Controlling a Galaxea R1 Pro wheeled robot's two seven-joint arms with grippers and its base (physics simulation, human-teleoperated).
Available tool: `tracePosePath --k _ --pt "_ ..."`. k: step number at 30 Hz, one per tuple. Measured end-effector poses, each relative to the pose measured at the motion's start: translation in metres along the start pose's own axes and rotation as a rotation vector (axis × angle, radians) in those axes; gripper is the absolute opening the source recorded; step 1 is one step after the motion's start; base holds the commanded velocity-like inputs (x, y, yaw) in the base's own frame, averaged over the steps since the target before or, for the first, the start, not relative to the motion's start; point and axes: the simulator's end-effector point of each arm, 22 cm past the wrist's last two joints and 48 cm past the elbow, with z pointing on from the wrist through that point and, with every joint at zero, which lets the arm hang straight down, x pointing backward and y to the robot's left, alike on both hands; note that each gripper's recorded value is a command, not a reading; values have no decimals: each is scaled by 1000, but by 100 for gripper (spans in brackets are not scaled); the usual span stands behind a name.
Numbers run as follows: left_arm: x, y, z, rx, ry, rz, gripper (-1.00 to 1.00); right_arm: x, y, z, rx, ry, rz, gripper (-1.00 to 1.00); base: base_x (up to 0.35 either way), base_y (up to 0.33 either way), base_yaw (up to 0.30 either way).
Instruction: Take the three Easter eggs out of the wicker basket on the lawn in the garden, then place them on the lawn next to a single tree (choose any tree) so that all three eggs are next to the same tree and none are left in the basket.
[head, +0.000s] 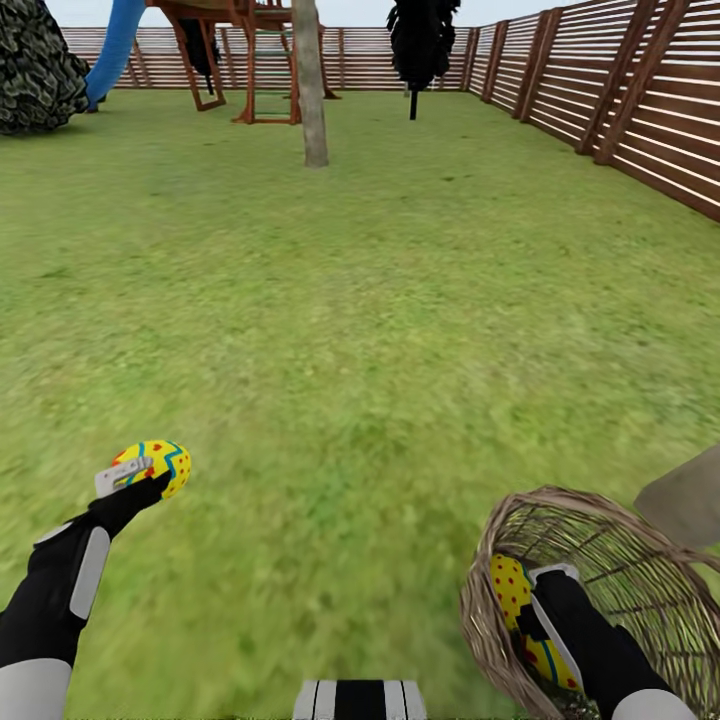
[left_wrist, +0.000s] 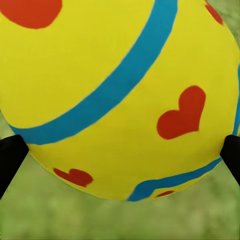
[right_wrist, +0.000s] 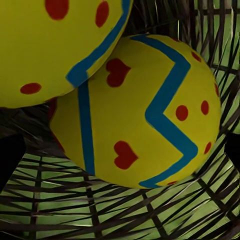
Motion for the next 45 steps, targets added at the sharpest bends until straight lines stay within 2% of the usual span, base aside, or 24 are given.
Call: tracePosePath --k 12,18,26,34,40,41,45 --pt "13 5 10 -13 15 8 -100 12 3 18 -1 41 -10 100 0 0 0" --pt "22 9 16 -21 28 15 -100 11 4 23 6 42 -20 100 0 0 0" --pt "43 11 25 -29 60 18 -100 18 -7 35 26 62 -26 100 0 0 0" --pt "59 17 33 -40 88 28 -100 23 -9 45 43 79 -47 100 0 0 0" --pt "63 17 33 -40 93 28 -100 23 -9 45 42 79 -47 100 0 0 0" --pt "63 17 33 -40 93 28 -100 22 -9 45 42 79 -47 -100 0 0 0" --pt "61 17 33 -40 90 29 -100 15 -6 42 32 59 -38 -100 0 0 0"
